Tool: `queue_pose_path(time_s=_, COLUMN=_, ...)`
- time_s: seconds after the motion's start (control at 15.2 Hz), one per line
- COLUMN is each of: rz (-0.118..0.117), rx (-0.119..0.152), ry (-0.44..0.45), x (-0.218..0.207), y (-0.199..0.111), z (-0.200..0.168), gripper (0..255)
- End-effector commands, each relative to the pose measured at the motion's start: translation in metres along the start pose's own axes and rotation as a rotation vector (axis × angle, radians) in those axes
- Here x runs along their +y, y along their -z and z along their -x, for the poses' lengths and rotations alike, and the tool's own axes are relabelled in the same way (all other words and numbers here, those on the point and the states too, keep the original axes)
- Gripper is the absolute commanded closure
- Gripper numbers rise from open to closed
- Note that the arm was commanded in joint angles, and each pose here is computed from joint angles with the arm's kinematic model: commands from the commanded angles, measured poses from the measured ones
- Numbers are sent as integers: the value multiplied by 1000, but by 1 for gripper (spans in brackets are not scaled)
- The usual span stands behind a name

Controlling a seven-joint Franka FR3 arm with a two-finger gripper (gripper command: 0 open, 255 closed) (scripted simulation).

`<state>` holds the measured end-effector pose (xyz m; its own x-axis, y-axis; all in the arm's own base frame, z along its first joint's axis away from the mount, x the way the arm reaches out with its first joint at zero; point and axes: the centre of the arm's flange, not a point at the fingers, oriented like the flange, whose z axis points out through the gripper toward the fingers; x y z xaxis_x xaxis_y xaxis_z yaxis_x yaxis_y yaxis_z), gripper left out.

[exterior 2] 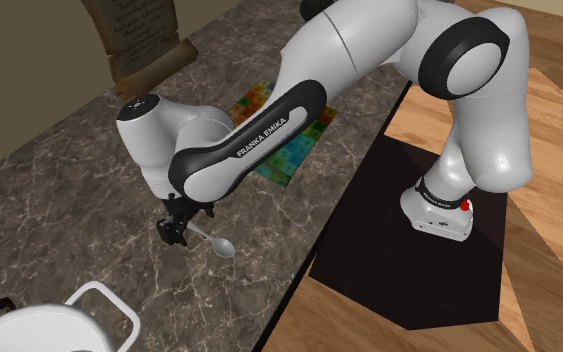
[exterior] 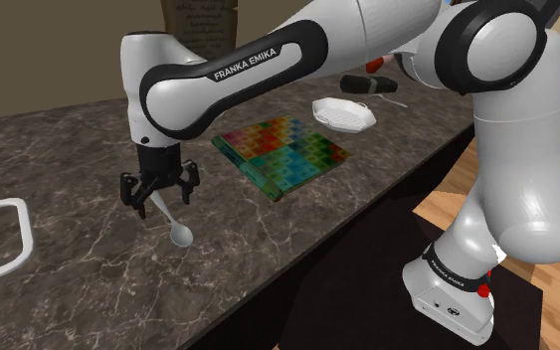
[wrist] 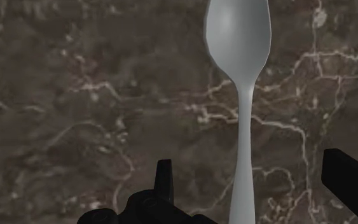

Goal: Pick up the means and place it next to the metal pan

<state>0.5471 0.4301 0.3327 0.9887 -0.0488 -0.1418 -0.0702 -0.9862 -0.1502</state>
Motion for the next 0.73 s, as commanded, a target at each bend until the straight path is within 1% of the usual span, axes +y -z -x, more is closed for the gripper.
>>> queue_pose_path(time_s=0.0, rz=0, rx=0, ry=0, x=0, y=0, z=0, gripper=0)
queue_pose_path(time_s=0.07, rz=0, rx=0, ry=0, x=0, y=0, z=0, gripper=0)
queue_pose_path(time_s=0.13, rz=0, rx=0, ry=0, x=0, y=0, z=0, gripper=255)
queue_pose_path(time_s=0.66, rz=0, rx=0, ry=0, x=0, y=0, z=0, gripper=255)
